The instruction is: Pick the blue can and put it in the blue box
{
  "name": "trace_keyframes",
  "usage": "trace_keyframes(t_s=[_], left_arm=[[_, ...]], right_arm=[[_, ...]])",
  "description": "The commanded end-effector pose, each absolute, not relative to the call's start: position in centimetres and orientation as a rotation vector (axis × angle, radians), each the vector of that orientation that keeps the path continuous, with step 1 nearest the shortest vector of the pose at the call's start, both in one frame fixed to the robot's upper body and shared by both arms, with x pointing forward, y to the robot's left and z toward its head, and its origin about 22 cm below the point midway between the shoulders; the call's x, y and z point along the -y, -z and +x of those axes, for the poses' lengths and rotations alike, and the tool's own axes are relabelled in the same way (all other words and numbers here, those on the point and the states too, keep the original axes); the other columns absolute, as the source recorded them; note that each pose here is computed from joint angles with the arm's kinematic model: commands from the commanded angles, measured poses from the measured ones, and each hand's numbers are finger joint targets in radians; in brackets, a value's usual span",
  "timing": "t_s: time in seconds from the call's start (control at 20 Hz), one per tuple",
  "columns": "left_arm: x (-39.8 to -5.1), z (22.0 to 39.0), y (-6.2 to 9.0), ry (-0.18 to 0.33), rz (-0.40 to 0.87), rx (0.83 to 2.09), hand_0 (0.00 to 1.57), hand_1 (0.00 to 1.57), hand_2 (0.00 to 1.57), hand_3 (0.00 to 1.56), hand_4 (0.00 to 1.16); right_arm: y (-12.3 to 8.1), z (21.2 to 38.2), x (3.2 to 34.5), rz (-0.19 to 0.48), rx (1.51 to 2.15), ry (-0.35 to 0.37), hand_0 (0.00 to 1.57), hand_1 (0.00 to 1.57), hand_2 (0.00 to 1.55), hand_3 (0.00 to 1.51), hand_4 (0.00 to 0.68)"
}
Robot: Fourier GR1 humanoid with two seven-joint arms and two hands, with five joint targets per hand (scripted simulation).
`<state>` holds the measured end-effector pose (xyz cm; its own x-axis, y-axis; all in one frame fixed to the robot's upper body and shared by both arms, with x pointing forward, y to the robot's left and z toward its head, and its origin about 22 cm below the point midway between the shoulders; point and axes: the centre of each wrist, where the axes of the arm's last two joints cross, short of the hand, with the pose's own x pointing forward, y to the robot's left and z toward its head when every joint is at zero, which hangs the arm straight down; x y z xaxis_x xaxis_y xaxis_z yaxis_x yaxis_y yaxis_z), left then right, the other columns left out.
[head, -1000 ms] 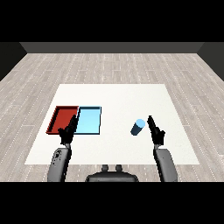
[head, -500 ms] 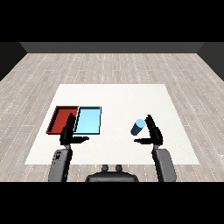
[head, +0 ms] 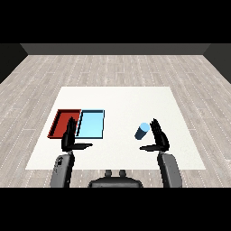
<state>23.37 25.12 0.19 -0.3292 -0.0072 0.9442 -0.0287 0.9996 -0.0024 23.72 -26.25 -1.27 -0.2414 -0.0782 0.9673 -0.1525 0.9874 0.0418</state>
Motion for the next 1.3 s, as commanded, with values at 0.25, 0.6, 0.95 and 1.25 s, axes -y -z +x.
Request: trace_keyframes(t_s=[0.25,0.6,0.95,1.25], left_arm=[[-23.6,22.2,-0.5,-0.026,0.054,1.939,0.0,0.0,0.0,0.0,0.0],[-25.4,24.0,2.2,-0.004,0.054,1.921,0.0,0.0,0.0,0.0,0.0],[-24.5,23.4,0.2,0.02,0.04,1.928,0.0,0.0,0.0,0.0,0.0],[-26.4,22.2,-0.2,-0.018,0.034,1.928,0.0,0.0,0.0,0.0,0.0]], right_arm=[[2.4,23.5,26.7,0.189,1.834,-0.053,0.0,0.0,0.0,0.0,0.0],[2.0,22.5,26.3,0.14,1.815,-0.06,0.0,0.0,0.0,0.0,0.0],[2.4,27.1,28.0,0.144,1.748,-0.009,0.0,0.0,0.0,0.0,0.0],[1.8,28.7,28.1,0.147,1.692,0.017,0.0,0.0,0.0,0.0,0.0]])
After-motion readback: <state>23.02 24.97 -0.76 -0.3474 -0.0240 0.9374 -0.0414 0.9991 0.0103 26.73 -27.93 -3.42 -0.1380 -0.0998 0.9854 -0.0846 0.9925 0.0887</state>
